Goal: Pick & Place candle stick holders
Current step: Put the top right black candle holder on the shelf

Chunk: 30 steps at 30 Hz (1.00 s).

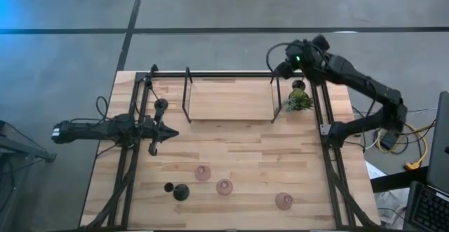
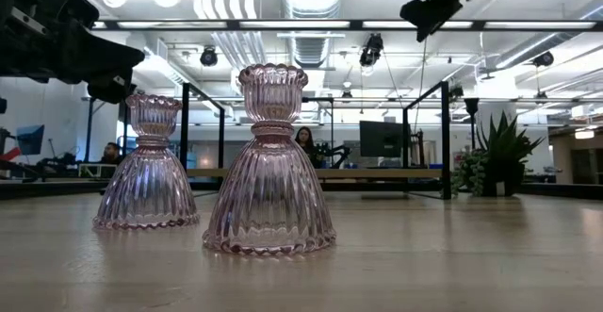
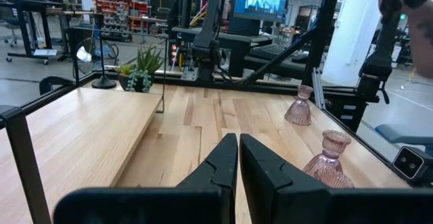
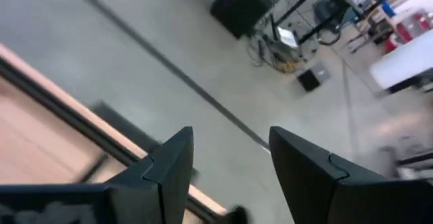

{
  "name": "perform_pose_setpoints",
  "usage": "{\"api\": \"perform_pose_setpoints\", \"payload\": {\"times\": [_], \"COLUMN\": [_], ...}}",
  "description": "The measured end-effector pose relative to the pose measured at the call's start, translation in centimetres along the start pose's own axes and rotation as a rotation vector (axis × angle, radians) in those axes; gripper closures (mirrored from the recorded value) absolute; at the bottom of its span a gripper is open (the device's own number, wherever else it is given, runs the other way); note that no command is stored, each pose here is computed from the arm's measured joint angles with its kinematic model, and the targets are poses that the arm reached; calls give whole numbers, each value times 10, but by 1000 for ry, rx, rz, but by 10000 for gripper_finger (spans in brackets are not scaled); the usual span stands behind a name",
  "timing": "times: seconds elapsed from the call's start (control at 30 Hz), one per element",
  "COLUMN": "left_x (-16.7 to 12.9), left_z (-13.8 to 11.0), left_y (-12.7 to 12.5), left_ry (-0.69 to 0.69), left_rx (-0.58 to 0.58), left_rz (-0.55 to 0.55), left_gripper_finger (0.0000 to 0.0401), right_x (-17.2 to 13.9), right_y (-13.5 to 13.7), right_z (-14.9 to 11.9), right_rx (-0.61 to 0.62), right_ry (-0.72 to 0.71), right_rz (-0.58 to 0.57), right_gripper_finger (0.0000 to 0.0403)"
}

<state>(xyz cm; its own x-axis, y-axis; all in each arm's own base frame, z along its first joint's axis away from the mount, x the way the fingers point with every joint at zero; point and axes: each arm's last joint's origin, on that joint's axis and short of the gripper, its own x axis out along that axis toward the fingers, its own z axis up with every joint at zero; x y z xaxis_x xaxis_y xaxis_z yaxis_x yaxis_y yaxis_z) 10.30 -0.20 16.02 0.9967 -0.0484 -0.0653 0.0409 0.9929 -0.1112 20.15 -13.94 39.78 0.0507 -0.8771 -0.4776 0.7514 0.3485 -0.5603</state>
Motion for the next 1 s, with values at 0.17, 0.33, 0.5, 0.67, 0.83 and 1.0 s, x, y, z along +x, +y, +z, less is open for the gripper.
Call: {"api": "perform_pose_setpoints", "payload": {"times": [0.17, 0.33, 0.5, 0.67, 0.83, 1.0], "left_x": [0, 0, 0, 0, 0, 0], "left_z": [0, 0, 0, 0, 0, 0], "left_y": [0, 0, 0, 0, 0, 0], "left_ry": [0, 0, 0, 0, 0, 0], "left_rx": [0, 0, 0, 0, 0, 0], "left_rz": [0, 0, 0, 0, 0, 0], "left_gripper_finger": [378, 378, 378, 378, 378, 378], "right_x": [8, 34, 67, 90, 100, 110], "right_y": [-27, -52, -69, -74, -72, -62], "right_z": [15, 15, 8, -3, -18, -31], "right_rx": [-71, 9, 56, 69, 71, 41], "right_ry": [178, 380, 545, 631, 703, 769], "right_rz": [72, 356, 417, 409, 415, 433], "right_gripper_finger": [217, 217, 217, 217, 217, 217]}}
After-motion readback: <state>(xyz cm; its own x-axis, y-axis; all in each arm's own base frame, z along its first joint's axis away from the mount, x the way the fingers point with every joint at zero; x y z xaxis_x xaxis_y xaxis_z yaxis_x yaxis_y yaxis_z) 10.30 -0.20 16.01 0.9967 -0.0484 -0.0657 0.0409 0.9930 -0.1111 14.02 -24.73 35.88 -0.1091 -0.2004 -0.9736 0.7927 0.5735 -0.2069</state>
